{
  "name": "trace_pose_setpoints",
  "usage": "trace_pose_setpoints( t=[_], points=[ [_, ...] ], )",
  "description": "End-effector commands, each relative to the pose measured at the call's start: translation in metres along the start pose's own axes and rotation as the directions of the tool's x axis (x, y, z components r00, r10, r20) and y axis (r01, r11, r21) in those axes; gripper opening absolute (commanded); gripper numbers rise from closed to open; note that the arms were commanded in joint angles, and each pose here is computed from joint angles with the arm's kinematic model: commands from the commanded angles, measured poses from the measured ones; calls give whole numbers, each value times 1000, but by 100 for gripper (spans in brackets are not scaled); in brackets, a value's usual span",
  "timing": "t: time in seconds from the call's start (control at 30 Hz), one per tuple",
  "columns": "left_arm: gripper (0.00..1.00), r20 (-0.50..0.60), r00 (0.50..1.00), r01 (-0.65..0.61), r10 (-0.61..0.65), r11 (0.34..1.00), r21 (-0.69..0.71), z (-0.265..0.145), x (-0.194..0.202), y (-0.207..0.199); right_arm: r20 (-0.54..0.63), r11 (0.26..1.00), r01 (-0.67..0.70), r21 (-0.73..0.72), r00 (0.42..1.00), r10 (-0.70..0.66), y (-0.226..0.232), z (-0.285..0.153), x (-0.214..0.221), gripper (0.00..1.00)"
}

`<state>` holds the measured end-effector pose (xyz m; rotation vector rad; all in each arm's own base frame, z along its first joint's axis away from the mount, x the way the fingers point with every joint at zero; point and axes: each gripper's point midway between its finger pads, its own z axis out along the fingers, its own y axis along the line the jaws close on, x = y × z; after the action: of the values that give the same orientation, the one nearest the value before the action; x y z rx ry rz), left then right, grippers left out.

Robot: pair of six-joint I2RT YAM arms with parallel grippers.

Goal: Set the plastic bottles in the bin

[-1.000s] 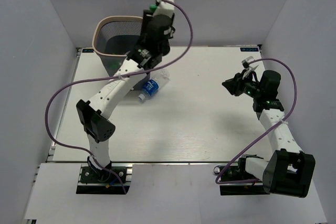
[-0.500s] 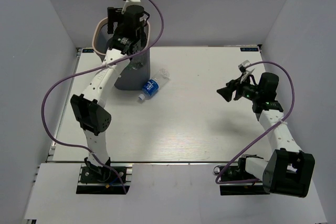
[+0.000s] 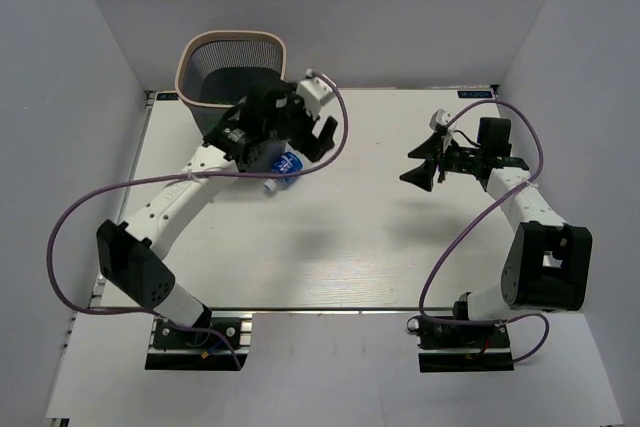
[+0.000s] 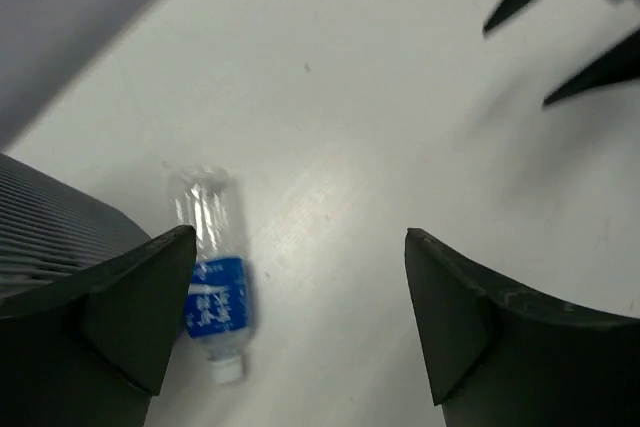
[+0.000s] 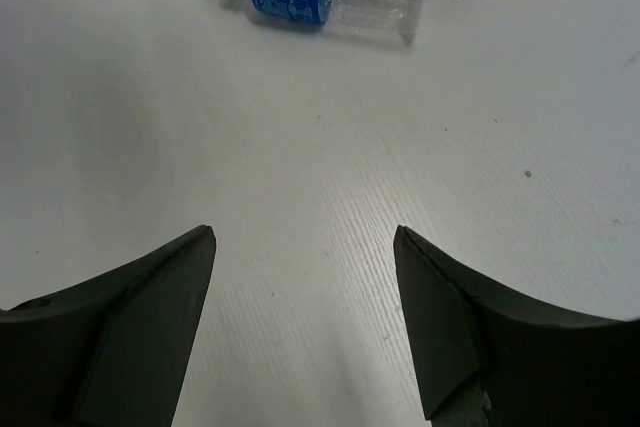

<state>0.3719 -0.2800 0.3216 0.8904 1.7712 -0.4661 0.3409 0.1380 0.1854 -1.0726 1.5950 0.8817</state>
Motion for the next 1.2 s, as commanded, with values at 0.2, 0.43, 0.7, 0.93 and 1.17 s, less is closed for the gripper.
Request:
trace_pose_setpoints(
  t=[0.2, 0.43, 0.7, 0.93, 1.17],
  points=[
    [100, -336, 940, -36, -54, 967, -254, 67, 130, 21, -27, 1000, -6, -14, 1000, 6, 20, 1, 2, 76],
    [100, -443, 896, -226, -31, 827, -515, 93, 160, 62, -49, 1000, -20, 3, 999, 20, 33, -4, 15, 76],
    [100, -528, 848, -288, -49, 794, -536, 117, 203, 65, -49, 999, -38, -4, 998, 37, 40, -5, 20, 76],
    [100, -602, 788, -349, -130, 710, -611, 104, 246, 72, -37, 999, -48, -16, 998, 47, 43, -5, 16, 76],
    [66, -568, 818, -168, -84, 911, -377, 139, 244, 21, -32, 999, -47, -20, 998, 46, 49, -6, 18, 75]
  ],
)
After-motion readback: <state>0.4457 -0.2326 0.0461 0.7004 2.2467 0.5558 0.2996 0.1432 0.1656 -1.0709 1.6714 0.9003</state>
